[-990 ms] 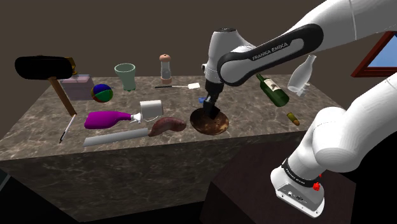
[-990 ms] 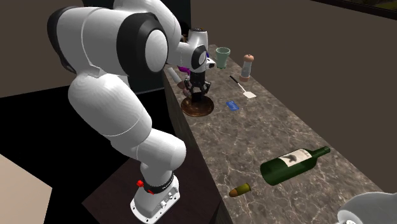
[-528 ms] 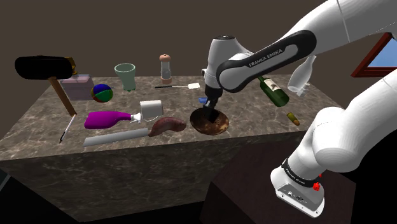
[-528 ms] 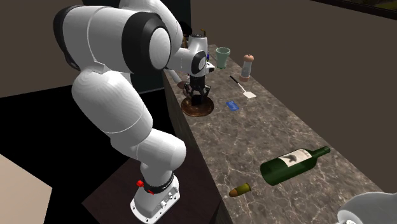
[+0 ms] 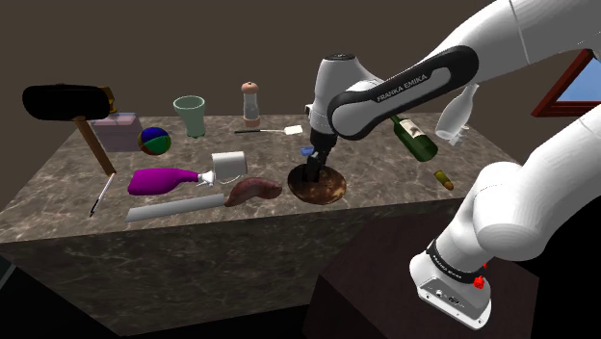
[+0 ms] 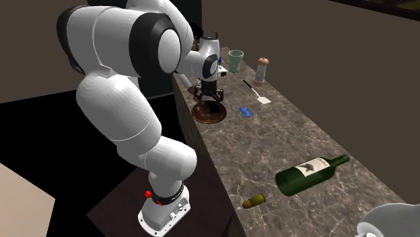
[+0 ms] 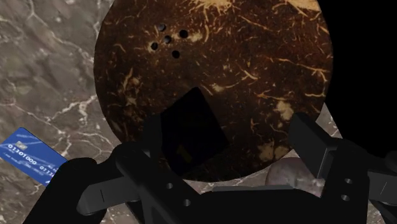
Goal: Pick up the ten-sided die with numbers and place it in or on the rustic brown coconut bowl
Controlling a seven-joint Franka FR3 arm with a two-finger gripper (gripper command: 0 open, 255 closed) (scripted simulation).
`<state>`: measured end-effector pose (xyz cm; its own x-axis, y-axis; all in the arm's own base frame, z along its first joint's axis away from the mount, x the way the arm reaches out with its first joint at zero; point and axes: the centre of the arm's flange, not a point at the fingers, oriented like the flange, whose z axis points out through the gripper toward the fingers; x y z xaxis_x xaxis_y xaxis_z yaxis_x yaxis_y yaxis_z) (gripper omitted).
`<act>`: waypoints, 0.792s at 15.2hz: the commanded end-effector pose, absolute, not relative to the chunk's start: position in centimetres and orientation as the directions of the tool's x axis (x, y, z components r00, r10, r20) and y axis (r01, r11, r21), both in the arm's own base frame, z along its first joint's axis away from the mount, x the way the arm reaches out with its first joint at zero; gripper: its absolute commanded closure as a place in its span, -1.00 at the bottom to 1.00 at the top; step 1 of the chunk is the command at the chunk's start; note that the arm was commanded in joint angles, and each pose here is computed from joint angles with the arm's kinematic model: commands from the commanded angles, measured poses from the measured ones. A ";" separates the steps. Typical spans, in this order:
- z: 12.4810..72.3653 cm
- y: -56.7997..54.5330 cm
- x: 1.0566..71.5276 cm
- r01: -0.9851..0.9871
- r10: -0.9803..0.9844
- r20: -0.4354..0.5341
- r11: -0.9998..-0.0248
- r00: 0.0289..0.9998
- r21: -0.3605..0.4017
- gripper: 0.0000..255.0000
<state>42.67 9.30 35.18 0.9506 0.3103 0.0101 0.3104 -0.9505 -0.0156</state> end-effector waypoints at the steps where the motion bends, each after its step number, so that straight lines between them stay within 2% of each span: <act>1: 35.2 9.3 42.7 0.310 0.310 0.010 -0.950 0.951 -0.016 -1.00; 6: 40.2 9.2 42.6 0.310 0.310 0.010 -0.950 0.951 -0.016 -1.00; 12: 40.2 9.2 42.6 0.310 0.310 0.010 -0.950 0.951 -0.016 -1.00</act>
<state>42.65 9.20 40.16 0.9506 0.3103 0.0103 0.3104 -0.9505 -0.0156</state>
